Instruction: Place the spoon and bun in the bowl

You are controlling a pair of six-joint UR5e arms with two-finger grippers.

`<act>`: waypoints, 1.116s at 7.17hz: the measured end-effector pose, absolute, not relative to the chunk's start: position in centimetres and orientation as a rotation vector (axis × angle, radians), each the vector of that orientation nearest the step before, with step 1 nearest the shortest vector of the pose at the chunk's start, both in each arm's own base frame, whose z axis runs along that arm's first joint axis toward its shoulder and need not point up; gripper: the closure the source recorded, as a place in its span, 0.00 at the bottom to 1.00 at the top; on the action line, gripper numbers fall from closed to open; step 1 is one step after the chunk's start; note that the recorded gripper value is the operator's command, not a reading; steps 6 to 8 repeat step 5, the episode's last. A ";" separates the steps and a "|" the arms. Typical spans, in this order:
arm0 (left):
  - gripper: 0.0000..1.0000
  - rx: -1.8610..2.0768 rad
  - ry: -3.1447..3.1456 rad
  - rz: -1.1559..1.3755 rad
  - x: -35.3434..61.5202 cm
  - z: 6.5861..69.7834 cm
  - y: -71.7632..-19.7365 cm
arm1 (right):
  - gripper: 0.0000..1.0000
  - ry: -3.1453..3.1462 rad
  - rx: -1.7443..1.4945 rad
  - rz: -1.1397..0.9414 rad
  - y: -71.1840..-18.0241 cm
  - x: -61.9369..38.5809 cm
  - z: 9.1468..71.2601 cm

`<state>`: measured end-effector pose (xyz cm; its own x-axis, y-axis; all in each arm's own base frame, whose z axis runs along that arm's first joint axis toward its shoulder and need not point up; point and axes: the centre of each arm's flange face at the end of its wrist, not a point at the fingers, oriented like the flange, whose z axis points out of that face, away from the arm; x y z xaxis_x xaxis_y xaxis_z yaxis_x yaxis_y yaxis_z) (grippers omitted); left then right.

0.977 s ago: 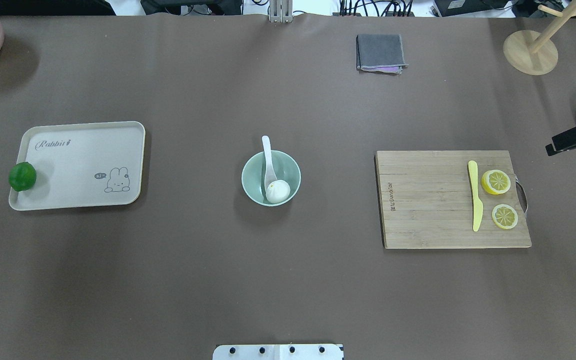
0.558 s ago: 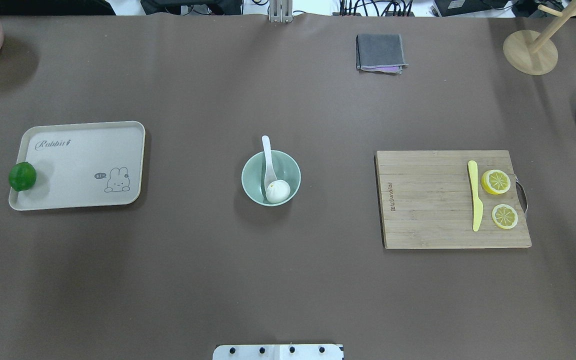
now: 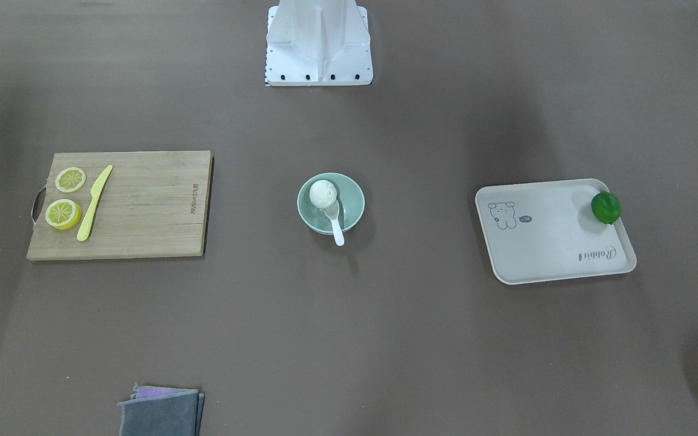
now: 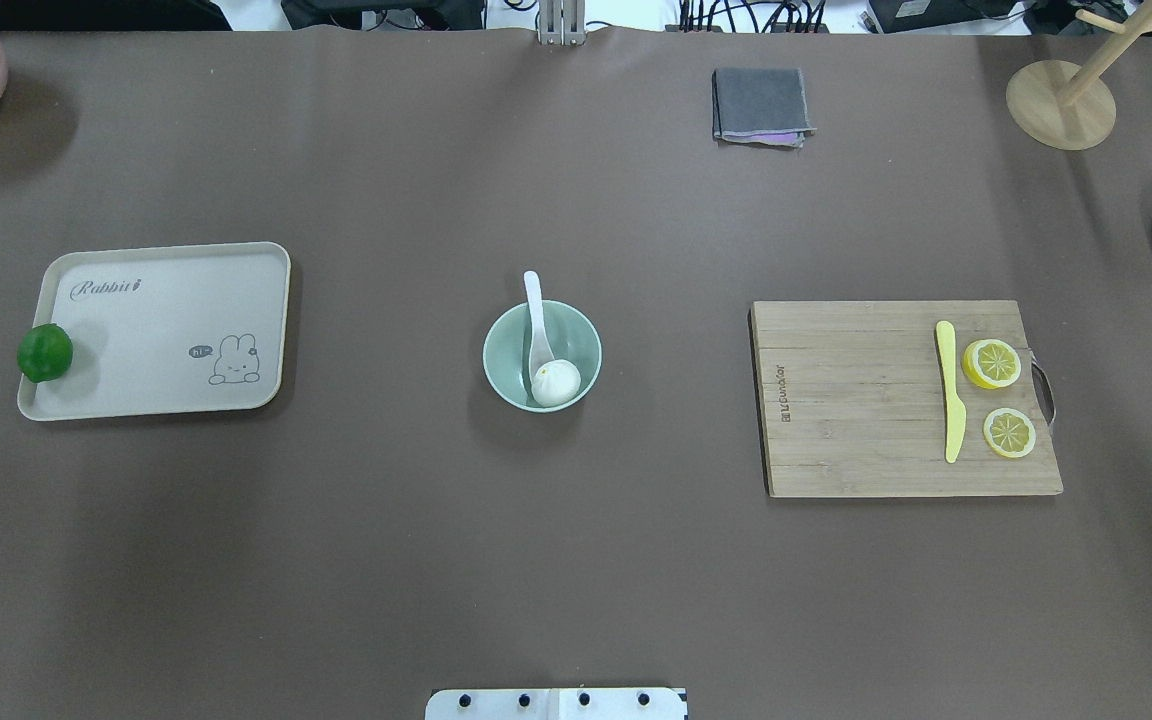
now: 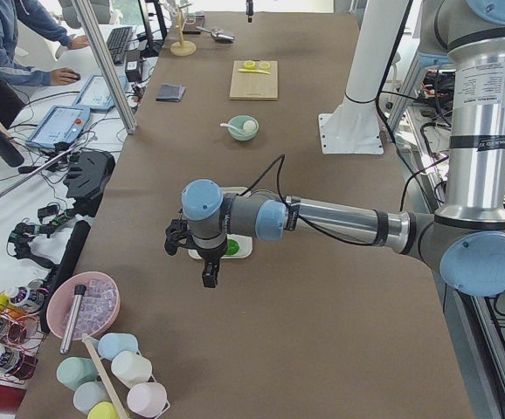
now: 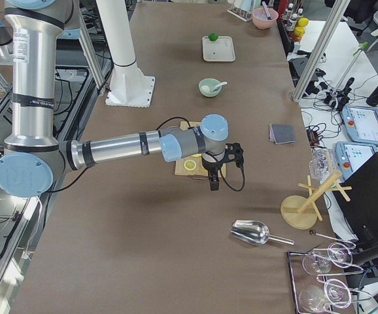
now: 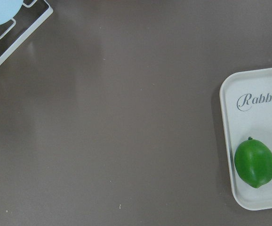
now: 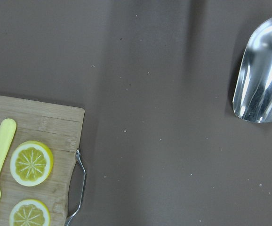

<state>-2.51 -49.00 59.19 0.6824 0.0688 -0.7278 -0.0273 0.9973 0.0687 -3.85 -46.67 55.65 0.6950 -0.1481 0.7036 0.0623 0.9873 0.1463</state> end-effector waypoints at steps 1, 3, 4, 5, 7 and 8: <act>0.02 0.052 0.824 0.053 -2.5 59.2 -48.9 | 0.00 -0.795 0.114 -0.118 -46.7 -3.8 55.7; 0.02 0.049 0.827 0.051 -2.5 59.4 -48.6 | 0.00 -0.797 0.112 -0.117 -46.6 -3.8 55.7; 0.02 0.048 0.828 0.051 -2.6 59.4 -48.6 | 0.00 -0.801 0.109 -0.115 -46.5 -3.7 55.8; 0.02 0.048 0.828 0.050 -2.6 59.4 -48.6 | 0.00 -0.814 0.100 -0.105 -46.2 -3.3 56.1; 0.02 0.048 0.828 0.050 -2.6 59.4 -48.6 | 0.00 -0.814 0.100 -0.105 -46.2 -3.3 56.1; 0.02 0.048 0.828 0.050 -2.6 59.4 -48.6 | 0.00 -0.814 0.100 -0.105 -46.2 -3.3 56.1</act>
